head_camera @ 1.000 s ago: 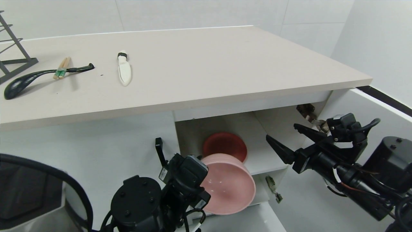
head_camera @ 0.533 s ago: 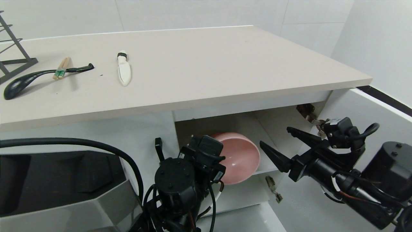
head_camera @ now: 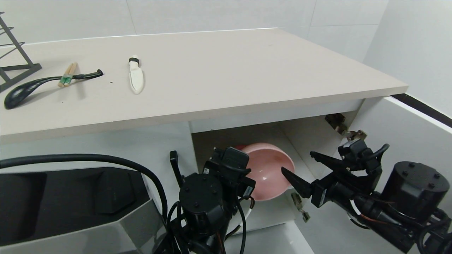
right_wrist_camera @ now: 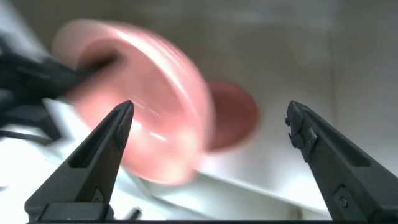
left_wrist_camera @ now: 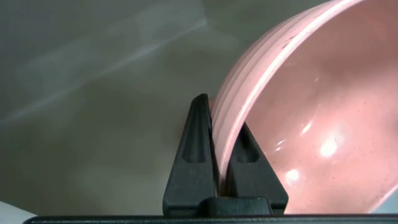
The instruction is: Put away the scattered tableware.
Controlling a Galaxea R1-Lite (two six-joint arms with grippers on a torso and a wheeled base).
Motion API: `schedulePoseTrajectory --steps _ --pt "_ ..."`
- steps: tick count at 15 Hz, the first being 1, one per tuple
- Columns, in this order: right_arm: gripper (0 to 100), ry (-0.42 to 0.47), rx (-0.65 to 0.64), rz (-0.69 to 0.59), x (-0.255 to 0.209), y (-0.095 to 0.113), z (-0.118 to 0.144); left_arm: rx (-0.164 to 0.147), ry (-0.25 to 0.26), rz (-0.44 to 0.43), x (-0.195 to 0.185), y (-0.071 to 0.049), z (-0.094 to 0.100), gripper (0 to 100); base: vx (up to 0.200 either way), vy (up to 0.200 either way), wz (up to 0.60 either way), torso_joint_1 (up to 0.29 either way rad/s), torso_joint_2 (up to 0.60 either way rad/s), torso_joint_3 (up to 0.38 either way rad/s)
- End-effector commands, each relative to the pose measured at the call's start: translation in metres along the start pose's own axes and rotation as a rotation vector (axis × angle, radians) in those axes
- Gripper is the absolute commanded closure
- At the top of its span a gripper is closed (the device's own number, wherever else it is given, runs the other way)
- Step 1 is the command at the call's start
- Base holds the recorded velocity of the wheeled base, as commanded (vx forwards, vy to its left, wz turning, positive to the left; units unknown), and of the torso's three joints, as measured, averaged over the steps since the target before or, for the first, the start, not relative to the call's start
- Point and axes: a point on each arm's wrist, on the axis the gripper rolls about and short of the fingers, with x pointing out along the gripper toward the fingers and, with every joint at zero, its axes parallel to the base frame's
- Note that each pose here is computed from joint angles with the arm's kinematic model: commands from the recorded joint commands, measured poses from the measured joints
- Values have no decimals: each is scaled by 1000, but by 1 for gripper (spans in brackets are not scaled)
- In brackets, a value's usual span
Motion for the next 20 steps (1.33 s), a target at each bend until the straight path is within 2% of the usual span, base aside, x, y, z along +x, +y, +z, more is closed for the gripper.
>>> schedulePoseTrajectory --steps 1,3,5,8,12,13,14,17,19,20 --pt "0 59 3 -35 11 -9 -15 -19 -18 -2 -1 0 6 100 0 0 0 0 0 0" --pt "0 45 3 -50 13 -7 -13 -66 -46 -14 0 -7 14 100 0 0 0 0 0 0" --pt "0 29 1 -38 11 -4 -9 -93 -72 -13 3 -11 21 100 0 0 0 0 0 0" --pt "0 -25 3 -25 5 0 4 -111 -79 -15 3 -12 23 100 0 0 0 0 0 0" --pt "0 -34 3 -24 5 0 6 -123 -82 -21 2 -14 24 100 0 0 0 0 0 0" --pt "100 -32 3 -24 4 0 6 -134 -86 -22 2 -14 25 100 0 0 0 0 0 0" --pt "100 -34 5 -24 4 0 6 -151 -94 -30 1 -17 28 100 0 0 0 0 0 0" --pt "100 -58 2 22 -2 11 12 -158 -101 -36 1 -19 30 100 0 0 0 0 0 0" --pt "100 -74 0 58 -7 19 16 -181 -104 -36 1 -19 31 100 0 0 0 0 0 0" --pt "100 -72 0 59 -7 19 16 -179 -101 -37 1 -19 30 100 0 0 0 0 0 0"
